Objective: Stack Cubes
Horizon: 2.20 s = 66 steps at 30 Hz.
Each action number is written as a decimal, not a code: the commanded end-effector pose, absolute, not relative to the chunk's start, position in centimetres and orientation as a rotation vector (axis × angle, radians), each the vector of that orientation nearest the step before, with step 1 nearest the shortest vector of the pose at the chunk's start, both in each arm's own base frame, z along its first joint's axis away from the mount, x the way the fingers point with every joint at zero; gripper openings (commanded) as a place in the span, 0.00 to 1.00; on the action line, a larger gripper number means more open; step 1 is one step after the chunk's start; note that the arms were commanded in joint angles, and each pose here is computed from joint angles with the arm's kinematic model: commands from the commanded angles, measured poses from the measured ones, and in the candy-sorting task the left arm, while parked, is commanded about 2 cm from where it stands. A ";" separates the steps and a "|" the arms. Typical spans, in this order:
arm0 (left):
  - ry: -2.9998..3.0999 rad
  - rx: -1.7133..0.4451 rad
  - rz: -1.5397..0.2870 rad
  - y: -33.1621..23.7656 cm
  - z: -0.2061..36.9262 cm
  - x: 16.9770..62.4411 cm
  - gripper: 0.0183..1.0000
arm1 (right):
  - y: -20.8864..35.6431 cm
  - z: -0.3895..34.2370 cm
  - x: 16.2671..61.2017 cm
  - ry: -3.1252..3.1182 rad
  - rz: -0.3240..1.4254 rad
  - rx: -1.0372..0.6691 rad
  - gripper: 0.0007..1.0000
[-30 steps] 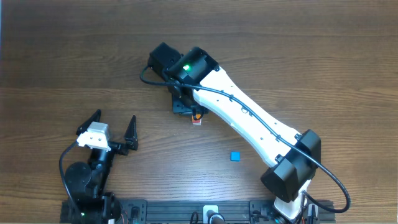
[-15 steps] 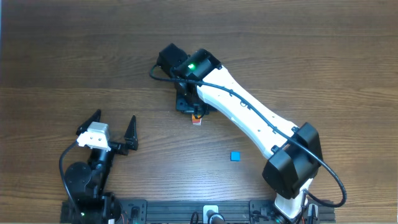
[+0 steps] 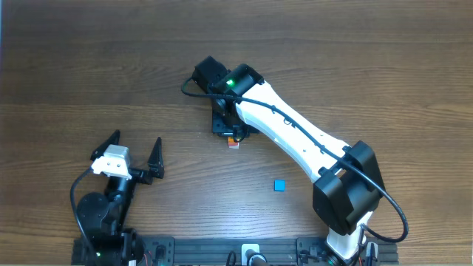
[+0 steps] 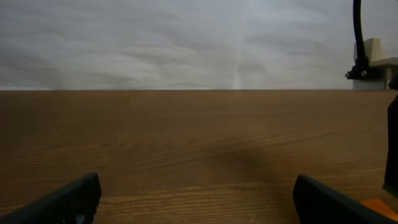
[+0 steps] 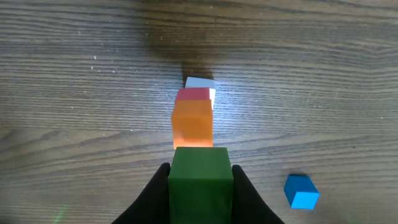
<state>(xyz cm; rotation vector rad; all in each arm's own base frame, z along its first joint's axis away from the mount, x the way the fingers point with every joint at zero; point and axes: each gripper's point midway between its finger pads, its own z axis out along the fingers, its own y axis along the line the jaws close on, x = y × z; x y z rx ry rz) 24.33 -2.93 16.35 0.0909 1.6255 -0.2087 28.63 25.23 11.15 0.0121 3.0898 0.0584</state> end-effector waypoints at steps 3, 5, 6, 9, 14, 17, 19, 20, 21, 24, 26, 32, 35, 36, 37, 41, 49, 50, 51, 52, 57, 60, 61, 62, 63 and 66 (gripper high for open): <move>1.622 0.117 -0.207 -3.2 16.2 24.3 1.00 | 25.3 9.9 28.7 3.110 0.035 -0.002 0.01; 1.622 0.117 -0.207 -3.2 16.2 24.3 1.00 | 25.4 9.3 28.8 3.116 0.026 -0.011 0.01; 1.622 0.117 -0.207 -3.2 16.2 24.3 1.00 | 25.4 9.1 28.9 3.118 0.023 -0.010 0.01; 1.622 0.117 -0.207 -3.2 16.2 24.3 1.00 | 25.6 8.6 28.9 3.127 0.028 -0.011 0.01; 1.622 0.117 -0.207 -3.2 16.2 24.3 1.00 | 25.7 8.5 29.0 3.126 0.030 -0.011 0.01; 1.622 0.117 -0.207 -3.2 16.2 24.3 1.00 | 25.7 8.5 29.0 3.126 0.029 -0.011 0.01; 1.622 0.117 -0.207 -3.2 16.2 24.3 1.00 | 25.7 8.5 29.0 3.126 0.029 -0.011 0.01; 1.622 0.117 -0.207 -3.2 16.2 24.3 1.00 | 25.7 8.5 29.0 3.126 0.029 -0.011 0.01; 1.622 0.117 -0.207 -3.2 16.2 24.3 1.00 | 25.7 8.5 29.0 3.126 0.028 -0.011 0.01; 1.622 0.117 -0.207 -3.2 16.2 24.3 1.00 | 25.7 8.5 29.0 3.126 0.028 -0.011 0.01; 1.622 0.117 -0.207 -3.2 16.2 24.3 1.00 | 25.7 8.5 29.0 3.126 0.028 -0.011 0.01; 1.622 0.117 -0.207 -3.2 16.2 24.3 1.00 | 25.7 8.5 28.9 3.126 0.027 -0.014 0.01; 1.622 0.117 -0.207 -3.2 16.2 24.3 1.00 | 25.7 8.5 28.9 3.126 0.027 -0.014 0.01; 1.622 0.117 -0.207 -3.2 16.2 24.3 1.00 | 25.7 8.5 28.9 3.126 0.025 -0.016 0.01; 1.622 0.117 -0.207 -3.2 16.2 24.3 1.00 | 25.7 8.5 28.9 3.125 0.023 -0.015 0.01; 1.622 0.117 -0.207 -3.2 16.2 24.3 1.00 | 25.7 8.5 28.9 3.125 0.021 -0.017 0.01; 1.622 0.117 -0.207 -3.2 16.2 24.3 1.00 | 25.6 8.2 28.8 3.130 0.012 -0.017 0.02; 1.622 0.117 -0.207 -3.2 16.2 24.3 1.00 | 25.5 8.2 28.7 3.133 0.009 -0.017 0.02; 1.622 0.117 -0.207 -3.2 16.2 24.3 1.00 | 25.5 8.1 28.7 3.135 0.006 -0.017 0.02; 1.622 0.117 -0.207 -3.2 16.2 24.3 1.00 | 25.4 8.0 28.6 3.137 0.002 -0.017 0.02; 1.622 0.117 -0.207 -3.2 16.2 24.3 1.00 | 25.3 8.0 28.7 3.133 -0.006 -0.016 0.04; 1.622 0.117 -0.207 -3.2 16.2 24.3 1.00 | 25.4 8.0 28.8 3.129 -0.001 -0.016 0.04; 1.622 0.117 -0.207 -3.2 16.2 24.3 1.00 | 25.4 8.0 28.8 3.128 0.001 -0.016 0.04; 1.623 0.117 -0.207 -3.2 16.2 24.3 0.99 | 25.5 8.0 28.8 3.126 0.004 -0.017 0.04; 1.622 0.117 -0.207 -3.2 16.2 24.3 1.00 | 25.5 8.0 28.9 3.124 0.006 -0.015 0.04; 1.622 0.117 -0.207 -3.2 16.2 24.3 1.00 | 25.6 8.0 29.0 3.121 0.011 -0.016 0.04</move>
